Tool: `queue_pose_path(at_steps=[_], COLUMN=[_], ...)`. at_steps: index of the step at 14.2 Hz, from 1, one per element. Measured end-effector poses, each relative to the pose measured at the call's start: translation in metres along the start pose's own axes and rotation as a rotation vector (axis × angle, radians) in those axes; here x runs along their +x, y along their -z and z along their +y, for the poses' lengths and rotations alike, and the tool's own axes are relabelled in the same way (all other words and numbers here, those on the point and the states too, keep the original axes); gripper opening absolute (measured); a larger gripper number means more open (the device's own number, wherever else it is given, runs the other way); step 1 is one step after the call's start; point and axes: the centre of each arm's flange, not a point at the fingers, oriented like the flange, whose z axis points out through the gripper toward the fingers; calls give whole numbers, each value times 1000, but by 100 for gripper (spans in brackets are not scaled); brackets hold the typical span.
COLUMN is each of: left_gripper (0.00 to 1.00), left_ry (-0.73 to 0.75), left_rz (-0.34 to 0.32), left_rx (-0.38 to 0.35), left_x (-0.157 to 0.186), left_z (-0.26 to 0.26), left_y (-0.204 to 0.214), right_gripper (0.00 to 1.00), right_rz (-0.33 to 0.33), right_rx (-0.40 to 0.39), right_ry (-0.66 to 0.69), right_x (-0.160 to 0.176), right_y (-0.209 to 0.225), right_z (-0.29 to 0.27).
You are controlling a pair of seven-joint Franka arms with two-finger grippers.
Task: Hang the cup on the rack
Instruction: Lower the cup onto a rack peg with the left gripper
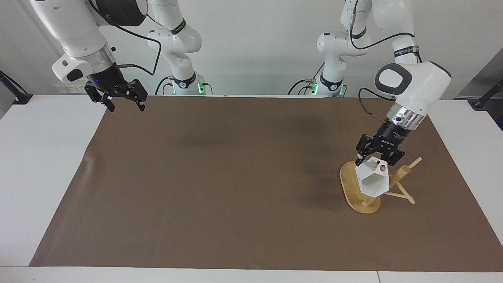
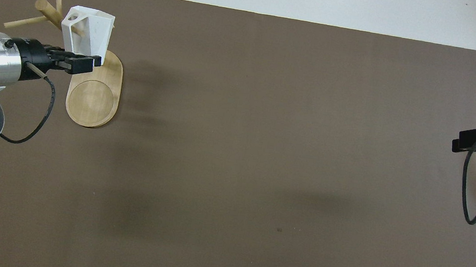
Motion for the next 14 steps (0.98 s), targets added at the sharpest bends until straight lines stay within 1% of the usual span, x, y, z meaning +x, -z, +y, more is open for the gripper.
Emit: queue_pose_path(at_steps=[4,14], left_gripper=[68,68], left_ry=[21,30], left_rz=[3,3], left_rx=[-1,-4], left_x=[1,2], left_z=[1,6], left_y=[-2,-1], right_gripper=[100,100], right_rz=[1,1], right_rx=[0,0], right_ry=[-32,-20], right_x=[-1,-1], right_y=[1,1], right_z=[18,18])
